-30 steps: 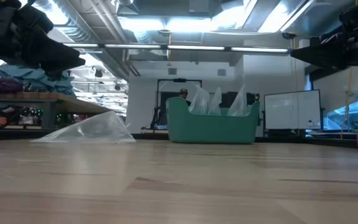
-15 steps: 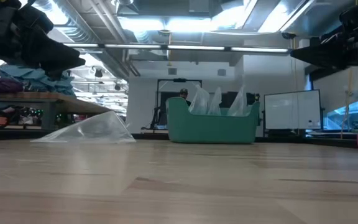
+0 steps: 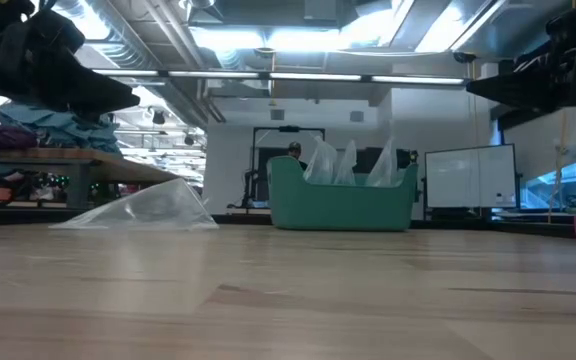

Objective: Roll bandage
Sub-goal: Roll the pink bandage

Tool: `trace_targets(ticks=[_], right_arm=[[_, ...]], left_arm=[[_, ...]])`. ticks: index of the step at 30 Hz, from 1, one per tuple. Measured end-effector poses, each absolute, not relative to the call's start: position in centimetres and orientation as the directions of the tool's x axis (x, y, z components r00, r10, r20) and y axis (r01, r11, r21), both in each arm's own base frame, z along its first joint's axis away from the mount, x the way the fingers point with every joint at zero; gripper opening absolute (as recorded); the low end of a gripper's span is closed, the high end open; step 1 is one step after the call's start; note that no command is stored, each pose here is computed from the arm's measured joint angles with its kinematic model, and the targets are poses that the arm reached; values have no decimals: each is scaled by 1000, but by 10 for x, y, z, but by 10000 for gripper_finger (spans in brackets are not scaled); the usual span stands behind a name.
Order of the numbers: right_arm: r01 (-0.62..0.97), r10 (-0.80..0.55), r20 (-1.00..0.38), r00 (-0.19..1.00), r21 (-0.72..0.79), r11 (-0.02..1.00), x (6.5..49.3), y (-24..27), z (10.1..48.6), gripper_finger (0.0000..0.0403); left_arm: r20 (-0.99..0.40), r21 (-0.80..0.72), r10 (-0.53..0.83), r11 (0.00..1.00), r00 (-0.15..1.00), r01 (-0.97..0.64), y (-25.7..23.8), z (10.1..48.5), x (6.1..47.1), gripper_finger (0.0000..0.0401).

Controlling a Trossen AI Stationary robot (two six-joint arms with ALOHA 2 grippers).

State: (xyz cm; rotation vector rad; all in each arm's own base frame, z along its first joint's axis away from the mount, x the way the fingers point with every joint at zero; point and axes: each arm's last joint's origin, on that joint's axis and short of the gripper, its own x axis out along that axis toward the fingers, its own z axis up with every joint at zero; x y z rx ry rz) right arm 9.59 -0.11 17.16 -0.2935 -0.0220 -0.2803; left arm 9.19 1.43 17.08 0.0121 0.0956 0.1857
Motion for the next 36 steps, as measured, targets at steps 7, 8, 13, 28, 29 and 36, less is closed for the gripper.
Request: trace_targets(ticks=[7, 8, 13, 28, 29, 36], right_arm=[[308, -288, 119, 950, -223, 925, 95, -2, 180, 49], [318, -299, 121, 947, -189, 929, 94, -2, 182, 49], [235, -209, 188, 960, -127, 964, 89, 0, 203, 49], [24, -114, -352, 929, -250, 968, 100, 4, 275, 49], [-9, -96, -415, 905, -243, 970, 105, 5, 277, 49], [-211, 1, -808, 589, -153, 965, 147, 13, 275, 49]], left_arm=[[-93, 32, 185, 983, 978, -183, 14, 171, 92, 143], [-92, 35, 185, 983, 978, -183, 14, 171, 92, 143], [-84, 30, 186, 982, 979, -185, 14, 171, 92, 143], [-80, -253, 186, 947, 979, -201, 14, 172, 92, 143], [-80, -277, 187, 939, 979, -202, 14, 172, 92, 143], [-79, -447, 187, 871, 979, -202, 14, 172, 92, 143]])
